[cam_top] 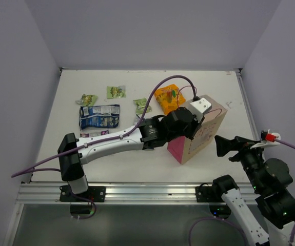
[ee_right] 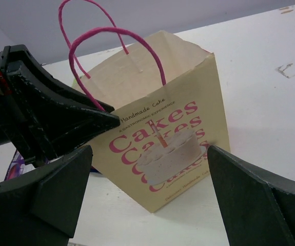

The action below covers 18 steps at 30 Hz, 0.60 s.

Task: Place the snacks into the paper bag
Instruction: Place the paper bag at the center of the board.

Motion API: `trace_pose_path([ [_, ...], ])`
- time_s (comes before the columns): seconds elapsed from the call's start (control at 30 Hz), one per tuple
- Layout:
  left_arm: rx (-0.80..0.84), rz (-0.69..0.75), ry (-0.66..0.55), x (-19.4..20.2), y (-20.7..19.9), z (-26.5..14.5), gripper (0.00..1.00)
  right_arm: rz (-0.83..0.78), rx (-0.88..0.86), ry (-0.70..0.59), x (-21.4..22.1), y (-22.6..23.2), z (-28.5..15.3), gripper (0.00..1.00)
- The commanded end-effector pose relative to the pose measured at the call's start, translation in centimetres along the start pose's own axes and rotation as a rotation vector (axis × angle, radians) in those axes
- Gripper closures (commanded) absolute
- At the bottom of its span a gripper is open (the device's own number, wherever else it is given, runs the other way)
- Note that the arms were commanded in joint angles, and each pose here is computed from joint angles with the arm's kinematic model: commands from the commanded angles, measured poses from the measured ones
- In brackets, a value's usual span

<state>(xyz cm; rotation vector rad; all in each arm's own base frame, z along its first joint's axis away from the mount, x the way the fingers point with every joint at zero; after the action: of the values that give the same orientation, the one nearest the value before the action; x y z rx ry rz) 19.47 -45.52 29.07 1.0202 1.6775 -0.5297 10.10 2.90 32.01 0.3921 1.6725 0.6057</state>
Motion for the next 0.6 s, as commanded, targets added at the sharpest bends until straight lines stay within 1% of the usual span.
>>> trace_pose_path([
  [0.0, 0.039, -0.065, -0.056, -1.7, -1.0, -0.8, 0.71, 0.023, -0.007, -0.044, -1.1, 0.3, -1.0, 0.01],
  [0.03, 0.054, -0.073, -0.062, -2.0, -1.1, -1.1, 0.66, 0.022, 0.0, -0.04, -1.1, 0.3, -1.1, 0.01],
  [0.07, 0.063, -0.076, -0.065, -2.2, -1.2, -1.3, 0.56, 0.026, 0.005, -0.037, -1.1, 0.2, -1.1, 0.01],
  [0.1, 0.073, -0.082, -0.073, -2.6, -1.3, -1.6, 0.51, 0.026, 0.003, -0.04, -1.4, 0.4, -1.3, 0.01],
  [0.13, 0.094, -0.089, -0.085, -3.1, -1.5, -2.0, 0.42, 0.026, 0.007, -0.034, -1.3, 0.3, -1.4, 0.01],
  [0.23, 0.13, -0.105, -0.107, -4.3, -1.7, -3.1, 0.31, 0.037, 0.007, -0.025, -1.4, 0.5, -1.7, 0.01],
  [0.27, 0.137, -0.107, -0.113, -4.6, -1.7, -3.4, 0.25, 0.042, 0.006, -0.016, -1.3, 0.6, -1.7, 0.01],
  [0.3, 0.142, -0.11, -0.122, -5.0, -1.7, -3.8, 0.23, 0.046, 0.004, -0.011, -1.4, 0.7, -1.8, 0.01],
  [0.33, 0.15, -0.112, -0.127, -5.4, -1.6, -4.3, 0.18, 0.049, 0.011, 0.001, -1.3, 0.7, -1.8, 0.01],
  [0.5, 0.173, -0.117, -0.16, -7.7, -1.2, -6.8, 0.07, 0.06, 0.005, 0.046, -1.6, 1.5, -2.0, 0.01],
  [0.57, 0.178, -0.113, -0.176, -8.5, -0.8, -8.0, 0.05, 0.046, -0.021, 0.094, -1.2, 2.0, -2.0, 0.02],
])
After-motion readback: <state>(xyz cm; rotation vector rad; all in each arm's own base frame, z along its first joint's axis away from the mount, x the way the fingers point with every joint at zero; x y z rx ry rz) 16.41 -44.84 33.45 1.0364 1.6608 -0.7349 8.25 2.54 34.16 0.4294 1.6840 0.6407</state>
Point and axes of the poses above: each gripper's point midway between its finger pads, its own z axis out along the fingers, its own y axis along the line the jaws close on, x = y × z, the point moved 4 cm from there along -z, back along the fingers, and after that the axes turned 15 degrees about z, right-handed, at the moved point
